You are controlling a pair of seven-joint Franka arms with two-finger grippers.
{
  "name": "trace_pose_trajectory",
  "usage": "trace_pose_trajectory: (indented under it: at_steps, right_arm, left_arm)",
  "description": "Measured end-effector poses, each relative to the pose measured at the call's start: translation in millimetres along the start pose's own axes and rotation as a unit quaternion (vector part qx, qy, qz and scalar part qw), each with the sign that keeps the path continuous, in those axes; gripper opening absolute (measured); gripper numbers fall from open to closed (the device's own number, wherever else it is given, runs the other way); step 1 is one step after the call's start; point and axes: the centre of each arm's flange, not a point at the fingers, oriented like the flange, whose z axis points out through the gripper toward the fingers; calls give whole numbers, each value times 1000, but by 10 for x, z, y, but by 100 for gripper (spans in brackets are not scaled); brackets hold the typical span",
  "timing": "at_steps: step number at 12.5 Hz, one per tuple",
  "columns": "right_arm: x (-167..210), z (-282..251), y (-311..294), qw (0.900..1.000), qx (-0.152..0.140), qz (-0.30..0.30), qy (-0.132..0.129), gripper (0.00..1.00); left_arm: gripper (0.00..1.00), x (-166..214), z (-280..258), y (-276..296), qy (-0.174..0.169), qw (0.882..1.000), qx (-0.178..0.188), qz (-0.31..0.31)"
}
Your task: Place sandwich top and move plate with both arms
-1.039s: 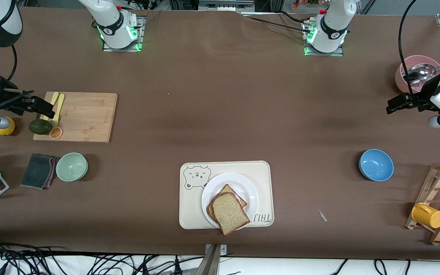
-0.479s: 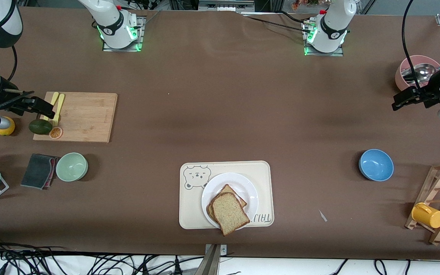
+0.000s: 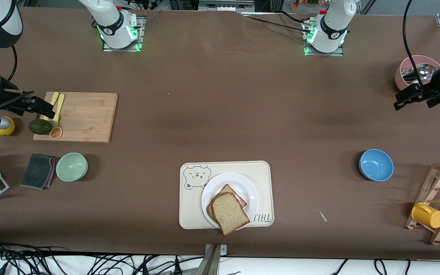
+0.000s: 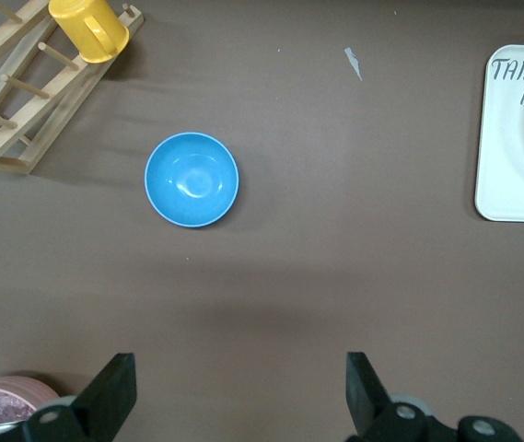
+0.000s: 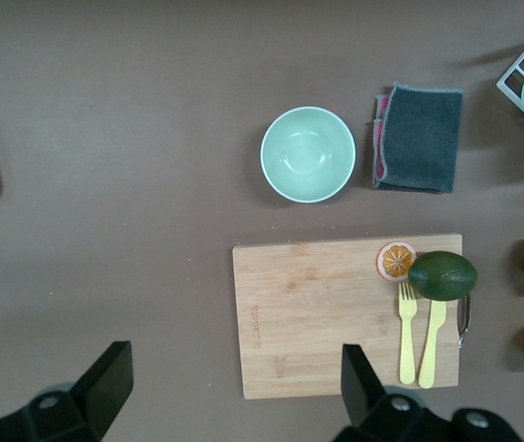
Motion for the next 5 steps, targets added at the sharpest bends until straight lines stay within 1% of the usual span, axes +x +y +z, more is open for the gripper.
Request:
trace_pose_trajectory:
  at_steps: [5]
  right_arm:
    - [0,1,0,1000,0,0,0,100]
  left_arm:
    - [100,15,-95,6,12,1000,-1,0]
